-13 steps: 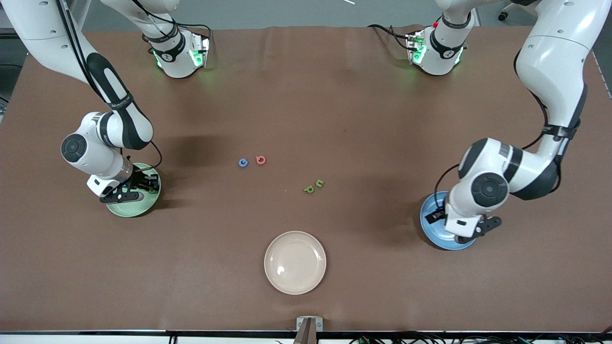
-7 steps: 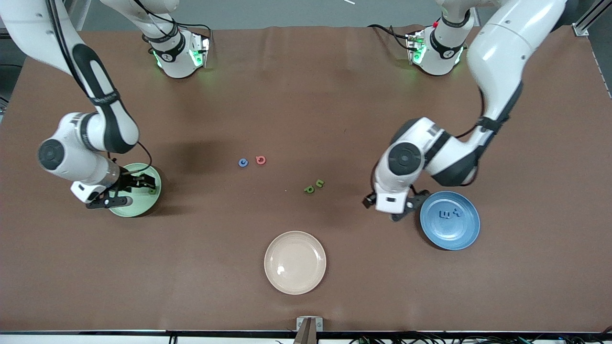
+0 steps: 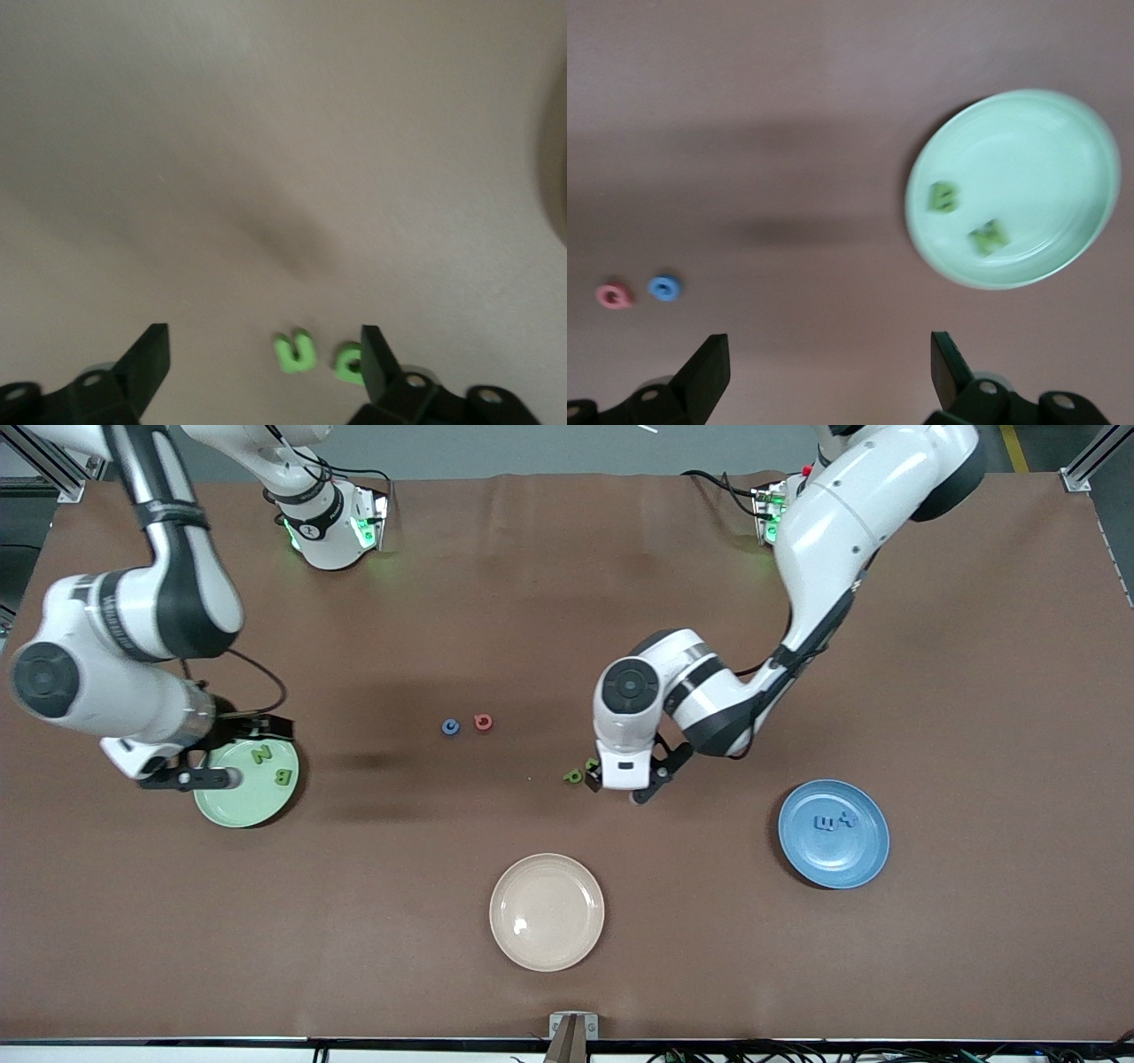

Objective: Sort upper and lower case letters into plates
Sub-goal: 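Grasp the green u with the left gripper while the right gripper grasps blue C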

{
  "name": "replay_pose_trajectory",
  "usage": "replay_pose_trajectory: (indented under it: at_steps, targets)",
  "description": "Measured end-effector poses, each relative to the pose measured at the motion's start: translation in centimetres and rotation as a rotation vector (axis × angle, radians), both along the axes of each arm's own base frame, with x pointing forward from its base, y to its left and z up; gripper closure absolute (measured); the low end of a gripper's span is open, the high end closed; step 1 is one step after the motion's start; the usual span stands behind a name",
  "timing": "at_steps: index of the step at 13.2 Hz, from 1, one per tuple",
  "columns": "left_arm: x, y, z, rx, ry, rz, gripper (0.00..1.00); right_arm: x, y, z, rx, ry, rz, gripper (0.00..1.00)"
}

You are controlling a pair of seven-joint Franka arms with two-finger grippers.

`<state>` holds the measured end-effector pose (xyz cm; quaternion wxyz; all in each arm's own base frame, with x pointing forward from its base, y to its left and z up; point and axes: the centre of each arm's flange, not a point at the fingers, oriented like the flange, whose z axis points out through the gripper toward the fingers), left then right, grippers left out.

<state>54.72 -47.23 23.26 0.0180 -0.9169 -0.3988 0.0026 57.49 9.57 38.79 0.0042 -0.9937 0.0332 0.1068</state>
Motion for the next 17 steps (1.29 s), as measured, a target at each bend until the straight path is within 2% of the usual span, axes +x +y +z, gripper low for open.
replay_pose_trajectory:
  at_steps: [3,6,7,8,10,17]
  targets:
    - [-1.7,-3.3,-4.0,0.033,-0.039,0.062,0.11,-2.3,9.2,-1.5,-0.067,0.006,-0.151,0.0]
    - [-2.3,-3.8,-5.7,0.031,-0.033,0.082,0.15,-3.9,14.1,-3.7,-0.087,-0.046,-0.303,0.0]
    - [-2.0,-3.8,-5.4,0.026,-0.038,0.087,0.22,-4.6,14.9,-5.1,-0.085,-0.067,-0.344,0.0]
    - [-1.6,-3.7,-5.1,0.022,-0.043,0.092,0.23,-5.3,15.5,-6.8,-0.085,-0.079,-0.378,0.0]
    - [-1.4,-3.5,-5.0,0.021,-0.045,0.096,0.31,-6.8,16.5,-9.5,-0.094,-0.083,-0.431,0.0]
    - [-1.1,-2.8,-5.1,0.056,-0.028,0.123,0.34,-9.7,18.7,-16.7,-0.071,-0.125,-0.505,0.0]
